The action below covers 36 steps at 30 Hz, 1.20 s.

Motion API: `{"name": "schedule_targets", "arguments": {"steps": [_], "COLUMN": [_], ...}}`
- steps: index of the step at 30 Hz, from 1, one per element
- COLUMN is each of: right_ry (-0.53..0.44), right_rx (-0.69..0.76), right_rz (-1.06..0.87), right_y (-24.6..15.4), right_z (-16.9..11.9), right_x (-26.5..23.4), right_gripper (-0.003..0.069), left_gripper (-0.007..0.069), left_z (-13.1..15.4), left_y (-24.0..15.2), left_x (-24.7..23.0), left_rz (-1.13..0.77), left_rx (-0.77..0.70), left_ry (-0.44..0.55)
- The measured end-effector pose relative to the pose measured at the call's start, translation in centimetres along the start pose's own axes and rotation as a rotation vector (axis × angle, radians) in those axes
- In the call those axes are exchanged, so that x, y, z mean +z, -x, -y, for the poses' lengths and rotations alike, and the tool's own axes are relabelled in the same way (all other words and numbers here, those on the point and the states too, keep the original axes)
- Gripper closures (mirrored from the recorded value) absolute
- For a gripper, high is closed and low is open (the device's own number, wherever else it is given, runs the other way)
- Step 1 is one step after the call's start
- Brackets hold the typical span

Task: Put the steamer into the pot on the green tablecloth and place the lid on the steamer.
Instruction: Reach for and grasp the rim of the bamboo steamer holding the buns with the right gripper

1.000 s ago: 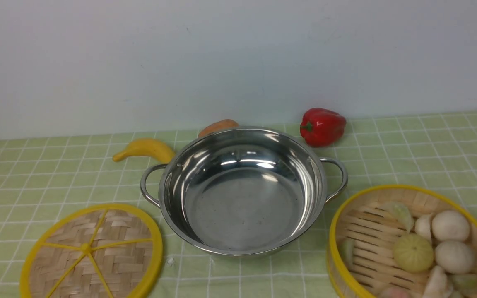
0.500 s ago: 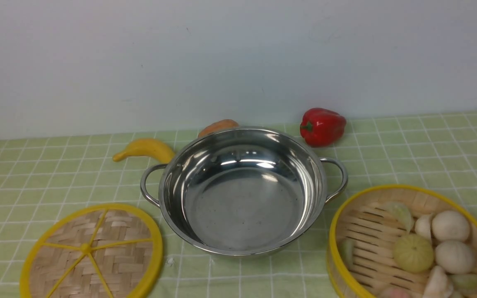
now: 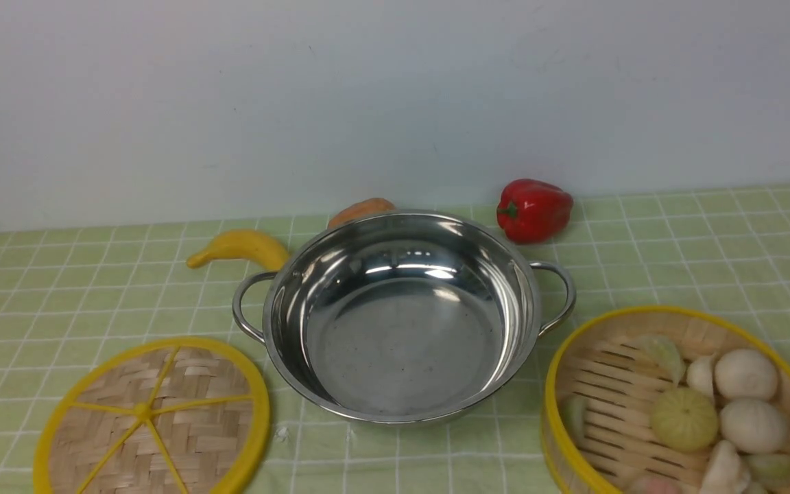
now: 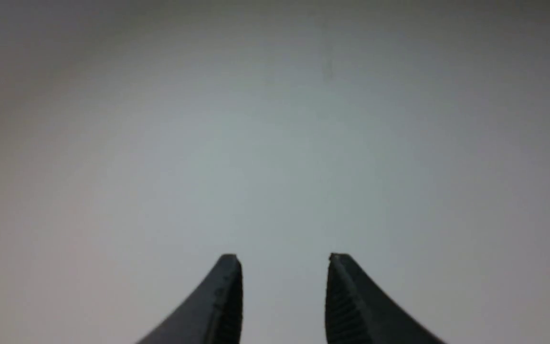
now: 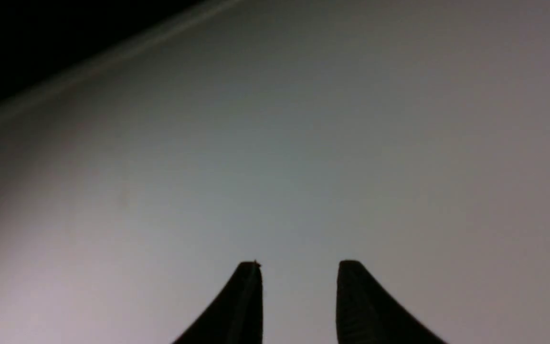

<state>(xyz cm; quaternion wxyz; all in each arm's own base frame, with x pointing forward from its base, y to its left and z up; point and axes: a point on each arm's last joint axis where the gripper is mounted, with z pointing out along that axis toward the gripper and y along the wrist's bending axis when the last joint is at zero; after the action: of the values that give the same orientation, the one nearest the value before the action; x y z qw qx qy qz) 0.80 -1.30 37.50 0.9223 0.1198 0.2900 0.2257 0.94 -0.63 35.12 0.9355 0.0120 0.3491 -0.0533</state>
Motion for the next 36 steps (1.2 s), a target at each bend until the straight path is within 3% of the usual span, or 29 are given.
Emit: {"name": "schedule_targets", "arguments": {"steps": [2,5,8,12,13,15,17,18,23,29,36], "right_ry": [-0.025,-0.059,-0.076,-0.159,-0.163,-0.251,-0.319,-0.409,-0.593,-0.641,-0.682], "right_rx": [-0.083,-0.205,-0.216,-0.197,-0.198,-0.208,-0.225,-0.262,-0.318,-0.317,-0.305], "right_rz": [-0.114,-0.481,-0.685,-1.276,-1.282,-1.557,-1.657,-1.75,-1.855,-1.922,-1.985], "right_y": [-0.5,-3.6,-5.2,-10.9,-11.0,-13.0,-13.7,-14.4,-15.9,-19.1,-22.6], "right_z": [-0.3,-0.4,-0.3,1.3,1.3,2.5,3.2,4.2,6.0,7.6,9.2], "right_x": [1.9,5.4,6.1,4.7,4.7,3.1,2.5,1.9,1.3,1.3,0.6], "right_gripper": [0.0419,0.0419,0.0419,0.0419,0.0419,0.0419,0.0419,0.0419,0.0419,0.0419,0.0419], "left_gripper": [0.0382,0.0382,0.0382,0.0382,0.0382,0.0382,0.0382,0.0382,0.0382,0.0382,0.0382], "left_z": [-0.3,-1.0,-1.4,-2.0,-2.0,-2.0,-1.9,-1.9,-1.6,-1.0,-0.9], "left_y": [-0.2,-2.2,-4.0,-8.8,-8.8,-11.0,-11.7,-12.5,-14.1,-15.6,-16.5], "left_x": [1.5,4.0,4.4,3.0,2.8,1.4,0.7,0.2,-0.1,0.0,-0.2], "left_rz": [-0.116,-0.432,-0.603,-1.077,-1.094,-1.38,-1.503,-1.626,-1.772,-1.847,-1.912], "left_rx": [-0.001,-0.045,-0.087,-0.234,-0.233,-0.237,-0.21,-0.163,-0.119,-0.151,-0.176], "left_ry": [0.027,0.106,0.157,0.323,0.327,0.374,0.366,0.323,0.194,0.083,0.062]}}
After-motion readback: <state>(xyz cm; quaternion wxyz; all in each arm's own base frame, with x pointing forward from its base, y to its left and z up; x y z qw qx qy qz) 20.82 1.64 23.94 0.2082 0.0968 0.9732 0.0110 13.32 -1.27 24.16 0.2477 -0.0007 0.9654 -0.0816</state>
